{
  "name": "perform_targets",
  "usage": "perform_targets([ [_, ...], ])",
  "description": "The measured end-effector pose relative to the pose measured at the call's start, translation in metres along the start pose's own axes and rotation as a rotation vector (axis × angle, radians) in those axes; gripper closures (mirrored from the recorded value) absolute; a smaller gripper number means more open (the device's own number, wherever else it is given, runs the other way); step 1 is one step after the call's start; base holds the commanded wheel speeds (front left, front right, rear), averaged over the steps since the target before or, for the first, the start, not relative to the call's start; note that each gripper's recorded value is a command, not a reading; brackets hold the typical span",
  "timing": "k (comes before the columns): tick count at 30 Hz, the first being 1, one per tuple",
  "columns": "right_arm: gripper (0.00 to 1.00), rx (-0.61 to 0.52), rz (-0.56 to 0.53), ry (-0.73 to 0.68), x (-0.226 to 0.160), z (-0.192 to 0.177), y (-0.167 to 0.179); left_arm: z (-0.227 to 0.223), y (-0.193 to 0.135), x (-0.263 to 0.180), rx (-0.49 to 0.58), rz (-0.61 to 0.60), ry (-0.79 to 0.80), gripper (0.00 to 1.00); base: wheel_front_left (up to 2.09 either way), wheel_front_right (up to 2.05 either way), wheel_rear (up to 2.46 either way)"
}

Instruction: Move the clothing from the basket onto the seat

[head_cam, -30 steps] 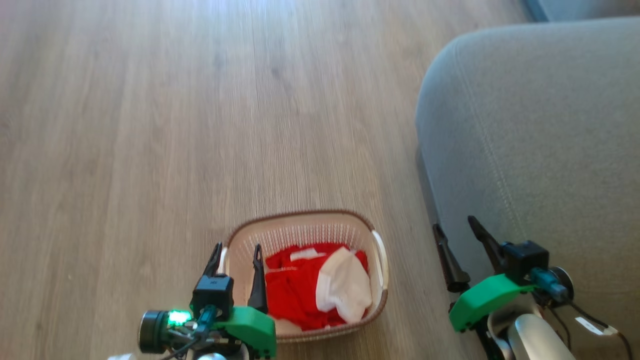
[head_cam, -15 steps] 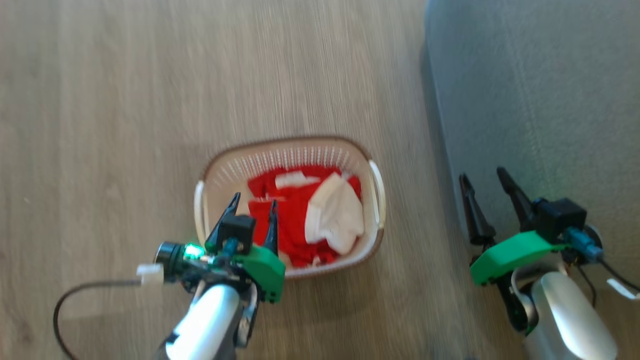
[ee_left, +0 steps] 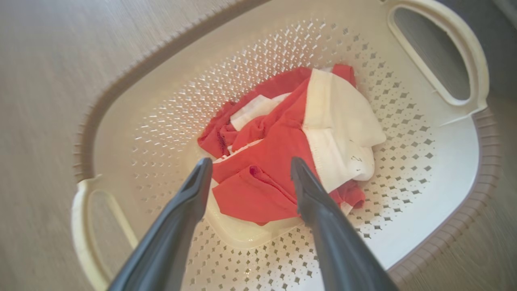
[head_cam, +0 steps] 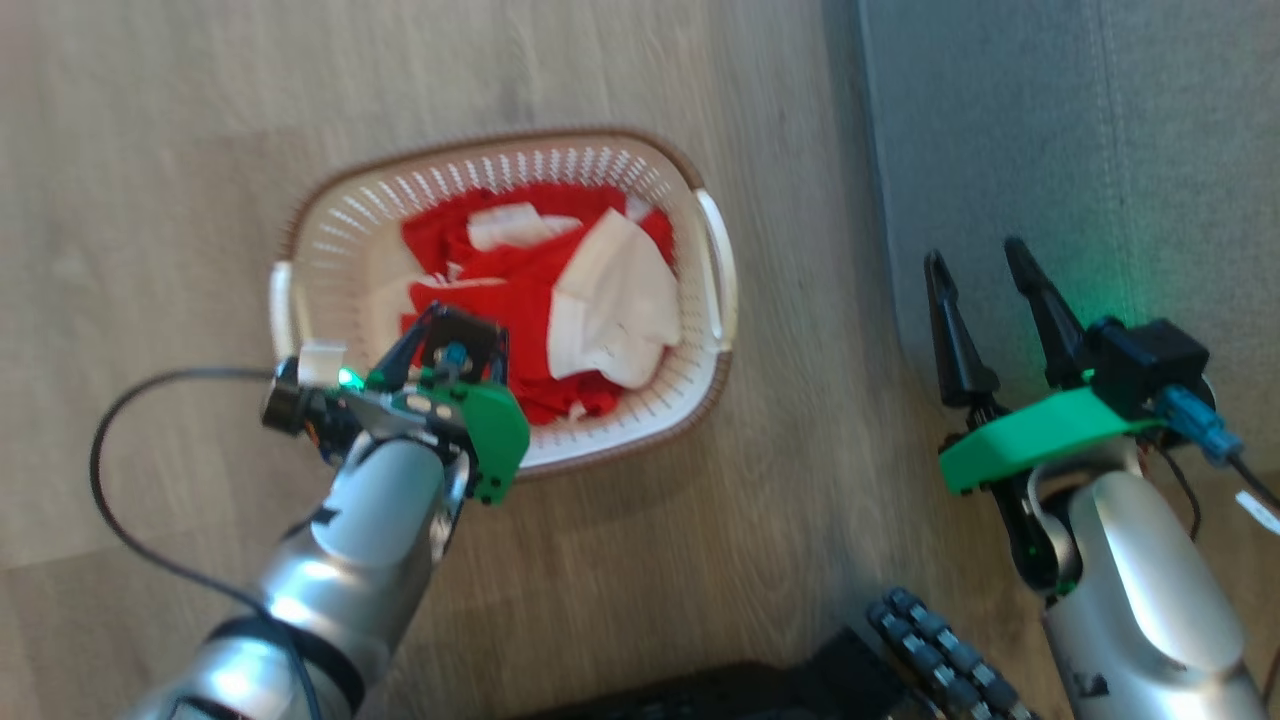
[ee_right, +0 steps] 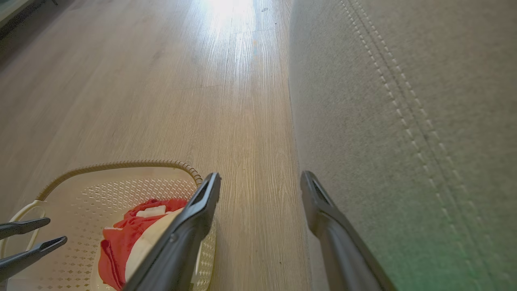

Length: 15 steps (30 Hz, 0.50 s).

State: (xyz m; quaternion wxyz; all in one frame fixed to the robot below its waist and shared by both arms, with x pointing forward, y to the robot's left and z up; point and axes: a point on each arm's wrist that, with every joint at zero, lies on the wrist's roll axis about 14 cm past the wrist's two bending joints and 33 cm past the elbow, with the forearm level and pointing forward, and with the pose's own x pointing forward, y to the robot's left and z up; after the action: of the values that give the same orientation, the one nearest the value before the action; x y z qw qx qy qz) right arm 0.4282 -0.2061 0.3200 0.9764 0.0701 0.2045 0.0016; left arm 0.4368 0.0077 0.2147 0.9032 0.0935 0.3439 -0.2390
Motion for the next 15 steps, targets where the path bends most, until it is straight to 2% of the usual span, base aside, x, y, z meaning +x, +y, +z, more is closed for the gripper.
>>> perform_targets([
  [8,0.0,-0.006,-0.035,0.036,0.012,-0.018,-0.012,-0.024,-0.022,0.051,0.082,-0.119,0.115,0.0,0.0,0.0,0.0],
  [15,0.0,-0.007,-0.055,0.047,0.017,-0.028,-0.016,-0.042,-0.036,0.079,0.097,-0.175,0.187,0.0,0.0,0.0,0.0],
])
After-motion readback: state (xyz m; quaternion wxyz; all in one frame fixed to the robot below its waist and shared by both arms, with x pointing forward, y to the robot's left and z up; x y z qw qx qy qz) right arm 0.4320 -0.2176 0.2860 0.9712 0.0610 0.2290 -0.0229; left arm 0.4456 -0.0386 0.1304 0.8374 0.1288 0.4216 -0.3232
